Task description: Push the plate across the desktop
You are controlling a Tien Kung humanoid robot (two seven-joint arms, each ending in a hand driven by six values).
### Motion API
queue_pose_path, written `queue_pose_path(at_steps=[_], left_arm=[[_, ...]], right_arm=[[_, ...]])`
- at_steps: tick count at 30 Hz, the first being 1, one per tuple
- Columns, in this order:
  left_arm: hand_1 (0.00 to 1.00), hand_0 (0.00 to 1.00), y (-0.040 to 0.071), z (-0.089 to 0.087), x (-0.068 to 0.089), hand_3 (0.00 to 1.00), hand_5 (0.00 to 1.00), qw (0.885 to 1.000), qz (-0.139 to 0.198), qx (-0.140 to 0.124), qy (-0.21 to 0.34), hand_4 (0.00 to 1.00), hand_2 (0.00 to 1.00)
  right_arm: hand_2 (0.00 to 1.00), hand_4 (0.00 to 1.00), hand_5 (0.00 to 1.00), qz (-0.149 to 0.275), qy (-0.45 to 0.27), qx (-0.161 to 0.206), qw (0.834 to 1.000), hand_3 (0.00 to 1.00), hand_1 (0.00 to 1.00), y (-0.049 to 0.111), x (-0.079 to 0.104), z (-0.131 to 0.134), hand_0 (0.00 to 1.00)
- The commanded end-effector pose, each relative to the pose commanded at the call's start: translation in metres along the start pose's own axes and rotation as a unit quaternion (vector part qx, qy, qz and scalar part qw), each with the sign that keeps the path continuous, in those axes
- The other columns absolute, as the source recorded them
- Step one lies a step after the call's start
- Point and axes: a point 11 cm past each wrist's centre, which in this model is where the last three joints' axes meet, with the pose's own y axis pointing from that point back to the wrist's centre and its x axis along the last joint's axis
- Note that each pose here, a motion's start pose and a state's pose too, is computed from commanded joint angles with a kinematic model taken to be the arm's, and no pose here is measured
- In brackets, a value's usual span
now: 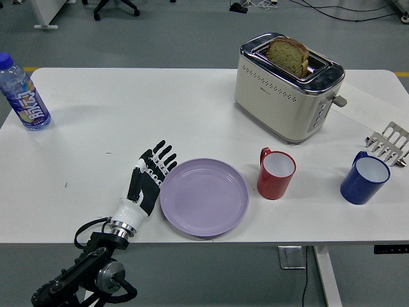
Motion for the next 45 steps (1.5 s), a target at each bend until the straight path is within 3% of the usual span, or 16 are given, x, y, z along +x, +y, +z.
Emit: queue_pose_path(at_steps=[7, 14, 18, 24, 33, 42, 45], left_arm=[[0.890, 0.872, -0.002, 0.000, -0.002, 0.934, 0.998, 1.000, -0.004, 0.000, -0.002, 0.478, 0.944], [0.888, 0.871, -0.006, 0.015, 0.010, 0.932, 0.998, 1.000, 0.019, -0.023, -0.008, 0.477, 0.944], [0.888, 0.871, -0.009, 0.032, 0.026, 0.932, 0.998, 0.998, 0.044, -0.049, -0.012, 0.476, 0.942], [0.885, 0.866, -0.006, 0.048, 0.046, 0.921, 0.998, 0.995, 0.078, -0.066, -0.021, 0.478, 0.938], [0.833, 0.805, 0.009, 0.082, 0.093, 0.851, 0.998, 0.985, 0.137, -0.097, -0.041, 0.478, 0.881], [0.800, 0.764, 0.028, 0.126, 0.141, 0.805, 0.998, 0.979, 0.169, -0.095, -0.065, 0.481, 0.827], [0.798, 0.758, 0.035, 0.136, 0.155, 0.796, 0.998, 0.979, 0.172, -0.078, -0.073, 0.484, 0.818]], right_arm=[[0.657, 0.167, 0.317, 0.000, 0.000, -0.001, 1.000, 0.613, 0.560, 0.000, 0.000, 0.000, 0.625], [0.657, 0.167, 0.315, 0.000, -0.001, -0.001, 1.000, 0.613, 0.560, 0.000, -0.001, 0.001, 0.625], [0.657, 0.167, 0.317, 0.000, -0.001, -0.002, 1.000, 0.612, 0.560, 0.000, -0.001, 0.002, 0.626], [0.656, 0.167, 0.317, 0.000, -0.003, -0.005, 1.000, 0.612, 0.559, 0.000, -0.001, 0.005, 0.626], [0.656, 0.167, 0.316, -0.001, -0.003, -0.010, 1.000, 0.613, 0.560, 0.000, -0.002, 0.010, 0.627], [0.657, 0.167, 0.317, -0.001, -0.007, -0.013, 1.000, 0.613, 0.560, 0.000, -0.003, 0.013, 0.627], [0.657, 0.167, 0.317, -0.001, -0.008, -0.013, 1.000, 0.613, 0.560, 0.000, -0.003, 0.013, 0.628]])
